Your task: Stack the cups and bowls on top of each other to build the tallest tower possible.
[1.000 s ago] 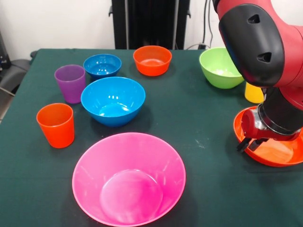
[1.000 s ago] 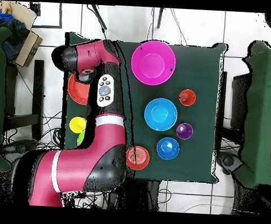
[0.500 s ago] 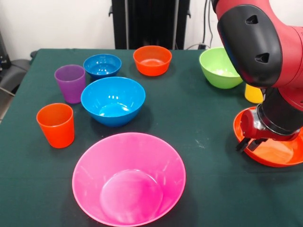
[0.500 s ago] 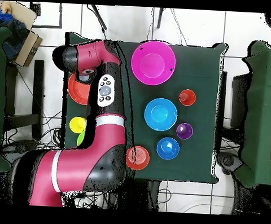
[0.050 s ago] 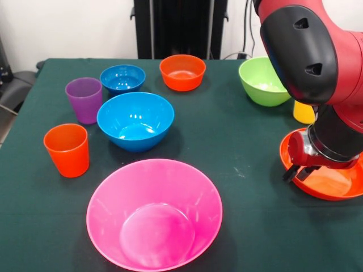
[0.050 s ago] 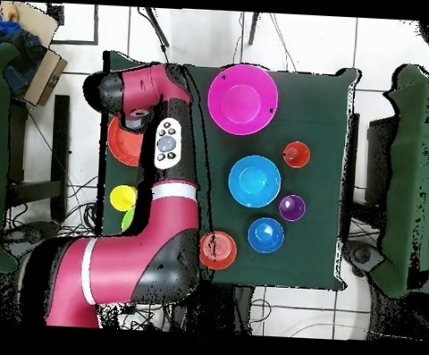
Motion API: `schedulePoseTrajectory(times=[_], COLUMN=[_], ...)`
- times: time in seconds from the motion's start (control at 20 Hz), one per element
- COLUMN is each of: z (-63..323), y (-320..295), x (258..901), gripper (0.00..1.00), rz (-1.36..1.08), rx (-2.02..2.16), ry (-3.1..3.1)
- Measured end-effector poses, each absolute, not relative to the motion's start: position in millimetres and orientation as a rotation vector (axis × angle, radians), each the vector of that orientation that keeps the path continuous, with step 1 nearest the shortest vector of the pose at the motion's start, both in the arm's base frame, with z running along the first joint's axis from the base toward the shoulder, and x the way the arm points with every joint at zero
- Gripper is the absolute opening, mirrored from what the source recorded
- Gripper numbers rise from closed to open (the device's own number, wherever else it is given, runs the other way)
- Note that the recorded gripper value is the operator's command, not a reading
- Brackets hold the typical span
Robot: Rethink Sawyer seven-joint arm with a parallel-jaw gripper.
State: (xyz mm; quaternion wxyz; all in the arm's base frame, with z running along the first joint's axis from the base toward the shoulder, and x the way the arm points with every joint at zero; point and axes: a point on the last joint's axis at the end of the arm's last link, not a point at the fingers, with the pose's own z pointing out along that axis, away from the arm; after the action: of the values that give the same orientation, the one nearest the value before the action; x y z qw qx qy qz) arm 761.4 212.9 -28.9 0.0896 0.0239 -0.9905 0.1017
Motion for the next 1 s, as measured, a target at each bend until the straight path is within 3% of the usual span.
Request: schedulePoseTrajectory(times=[0.45, 1.0], z=[-20.3, 18.9], y=[212.8, 209.8], x=[766.0, 785.3], gripper=[0.0, 0.0], rz=[0.287, 0.255], rx=[0.058, 0.02], ry=[-2.956, -3.008])
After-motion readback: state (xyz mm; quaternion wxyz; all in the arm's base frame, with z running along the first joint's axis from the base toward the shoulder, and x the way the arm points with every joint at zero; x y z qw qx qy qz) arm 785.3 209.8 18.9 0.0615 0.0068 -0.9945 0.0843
